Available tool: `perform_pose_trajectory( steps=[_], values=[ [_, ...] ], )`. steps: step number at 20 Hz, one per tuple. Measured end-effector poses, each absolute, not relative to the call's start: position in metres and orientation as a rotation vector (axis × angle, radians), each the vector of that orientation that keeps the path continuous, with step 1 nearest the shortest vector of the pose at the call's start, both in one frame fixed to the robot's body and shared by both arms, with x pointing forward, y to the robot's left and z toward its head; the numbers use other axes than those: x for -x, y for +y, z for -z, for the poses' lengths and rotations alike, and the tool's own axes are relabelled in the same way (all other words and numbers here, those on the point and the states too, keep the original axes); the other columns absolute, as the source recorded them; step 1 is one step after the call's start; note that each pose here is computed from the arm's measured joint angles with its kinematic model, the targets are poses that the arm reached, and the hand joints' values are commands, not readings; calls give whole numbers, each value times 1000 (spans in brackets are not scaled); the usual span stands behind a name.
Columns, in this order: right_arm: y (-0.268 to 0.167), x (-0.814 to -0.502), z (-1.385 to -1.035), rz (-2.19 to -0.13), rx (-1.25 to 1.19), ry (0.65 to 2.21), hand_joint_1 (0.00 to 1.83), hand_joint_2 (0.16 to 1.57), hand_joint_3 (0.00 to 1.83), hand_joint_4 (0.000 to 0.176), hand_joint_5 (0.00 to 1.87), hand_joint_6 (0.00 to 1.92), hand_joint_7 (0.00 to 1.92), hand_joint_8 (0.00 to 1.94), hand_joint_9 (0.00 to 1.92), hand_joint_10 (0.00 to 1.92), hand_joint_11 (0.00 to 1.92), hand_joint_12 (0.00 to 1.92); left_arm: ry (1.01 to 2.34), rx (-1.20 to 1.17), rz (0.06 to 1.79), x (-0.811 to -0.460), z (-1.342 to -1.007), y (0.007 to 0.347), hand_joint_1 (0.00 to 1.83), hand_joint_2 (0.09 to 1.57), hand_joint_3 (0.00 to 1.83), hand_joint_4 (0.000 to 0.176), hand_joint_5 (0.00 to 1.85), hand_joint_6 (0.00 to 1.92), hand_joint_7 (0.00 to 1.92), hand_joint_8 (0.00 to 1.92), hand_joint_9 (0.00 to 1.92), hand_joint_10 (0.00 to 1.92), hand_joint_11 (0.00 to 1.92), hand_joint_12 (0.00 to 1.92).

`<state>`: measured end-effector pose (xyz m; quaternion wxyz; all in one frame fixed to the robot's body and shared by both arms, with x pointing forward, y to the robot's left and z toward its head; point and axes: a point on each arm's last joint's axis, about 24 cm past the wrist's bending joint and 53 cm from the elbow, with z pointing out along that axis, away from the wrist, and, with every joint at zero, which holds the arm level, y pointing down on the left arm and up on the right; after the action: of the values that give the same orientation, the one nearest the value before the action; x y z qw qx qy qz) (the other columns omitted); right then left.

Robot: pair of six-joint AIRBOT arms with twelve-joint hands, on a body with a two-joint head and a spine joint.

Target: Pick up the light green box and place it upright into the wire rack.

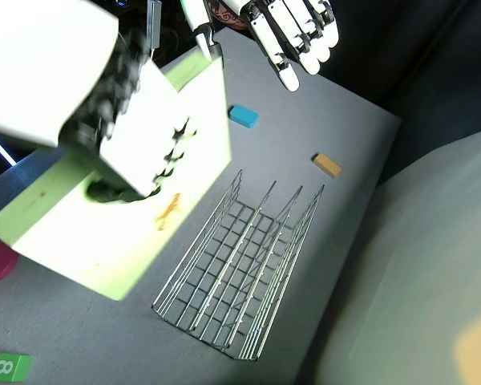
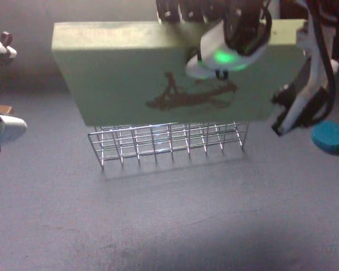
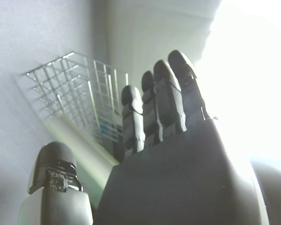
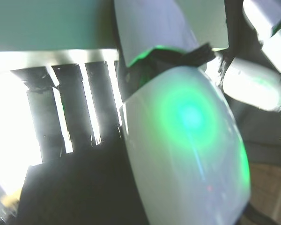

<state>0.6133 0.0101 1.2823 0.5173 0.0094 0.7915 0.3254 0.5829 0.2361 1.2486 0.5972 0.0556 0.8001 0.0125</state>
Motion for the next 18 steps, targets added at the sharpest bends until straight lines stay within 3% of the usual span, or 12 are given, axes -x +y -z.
perform_pose_trajectory(
  steps=[7, 18],
  values=[
    [31, -639, -1301, -808, 33, 1826, 1359, 1177, 0, 0, 710, 1185, 894, 1125, 865, 1395, 802, 1460, 1859, -126, -32, -583, -1248, 237, 145, 1168, 1, 62, 282, 1, 240, 1, 225, 2, 0, 646],
    [44, -643, -1280, -798, 47, 1872, 1357, 1181, 1, 0, 716, 1206, 900, 1124, 829, 1420, 793, 1468, 1859, -124, -32, -583, -1248, 238, 144, 1172, 1, 61, 281, 0, 240, 0, 230, 2, 0, 662]
  ],
)
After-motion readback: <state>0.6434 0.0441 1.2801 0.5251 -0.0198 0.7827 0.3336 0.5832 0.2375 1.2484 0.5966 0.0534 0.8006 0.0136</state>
